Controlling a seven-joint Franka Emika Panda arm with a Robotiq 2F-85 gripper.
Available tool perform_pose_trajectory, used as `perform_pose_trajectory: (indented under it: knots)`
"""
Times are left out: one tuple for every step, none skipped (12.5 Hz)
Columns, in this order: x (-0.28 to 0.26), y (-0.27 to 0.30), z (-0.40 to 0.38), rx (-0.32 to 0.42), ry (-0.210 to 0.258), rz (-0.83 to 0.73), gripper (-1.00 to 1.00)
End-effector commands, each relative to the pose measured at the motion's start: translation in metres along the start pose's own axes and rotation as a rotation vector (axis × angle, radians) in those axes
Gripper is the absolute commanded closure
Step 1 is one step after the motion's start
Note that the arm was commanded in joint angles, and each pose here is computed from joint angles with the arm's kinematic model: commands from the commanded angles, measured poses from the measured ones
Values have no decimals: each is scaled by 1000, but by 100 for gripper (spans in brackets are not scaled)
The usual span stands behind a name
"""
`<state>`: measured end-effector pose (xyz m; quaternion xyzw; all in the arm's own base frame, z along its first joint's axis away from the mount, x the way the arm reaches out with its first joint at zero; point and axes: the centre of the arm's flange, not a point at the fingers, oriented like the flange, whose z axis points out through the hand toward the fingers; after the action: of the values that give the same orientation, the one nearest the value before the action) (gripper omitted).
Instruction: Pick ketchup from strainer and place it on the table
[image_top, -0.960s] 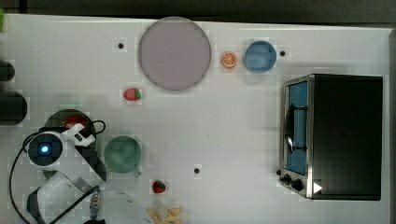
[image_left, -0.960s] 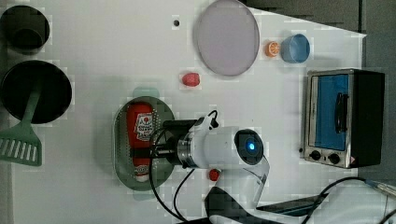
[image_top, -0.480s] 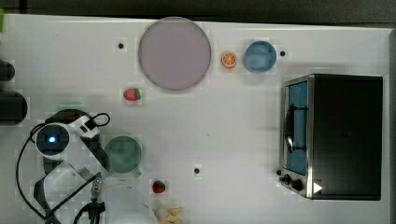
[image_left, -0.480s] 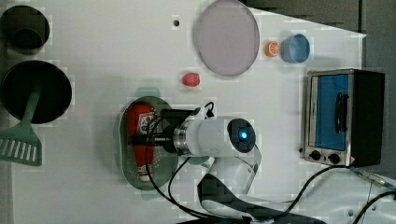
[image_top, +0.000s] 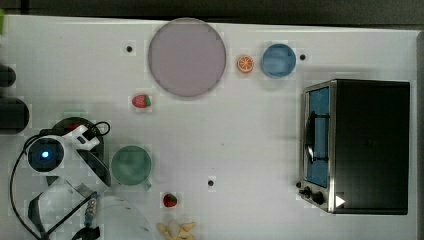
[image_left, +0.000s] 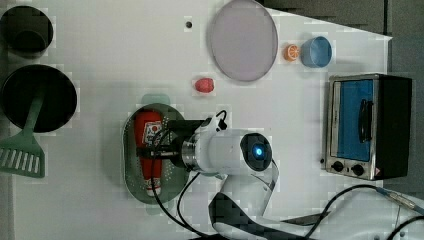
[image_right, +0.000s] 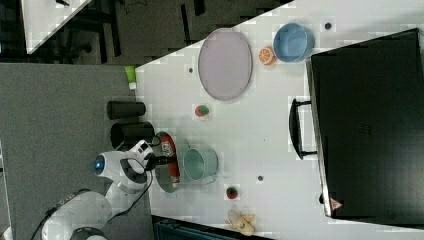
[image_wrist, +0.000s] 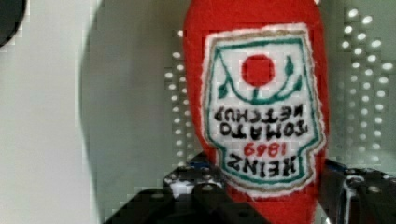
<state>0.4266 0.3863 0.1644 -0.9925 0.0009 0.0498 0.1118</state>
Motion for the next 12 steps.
perform_pose_trajectory:
  knots:
    - [7, -28, -75, 18, 97, 38, -12]
    - [10, -29, -99, 17, 113, 67, -12]
    - [13, -28, -124, 13, 128, 100, -12]
    - [15, -23, -148, 1, 137, 138, -12]
    - [19, -15, -172, -12, 143, 180, -12]
    - [23, -4, -195, -32, 143, 224, -12]
    - [29, 12, -214, -52, 141, 269, -12]
    - [34, 29, -232, -73, 146, 309, -12]
    - [41, 48, -248, -91, 160, 340, -12]
    - [49, 68, -262, -101, 176, 372, -12]
    - [57, 91, -274, -112, 184, 412, -12]
    - [64, 114, -282, -125, 181, 452, -12]
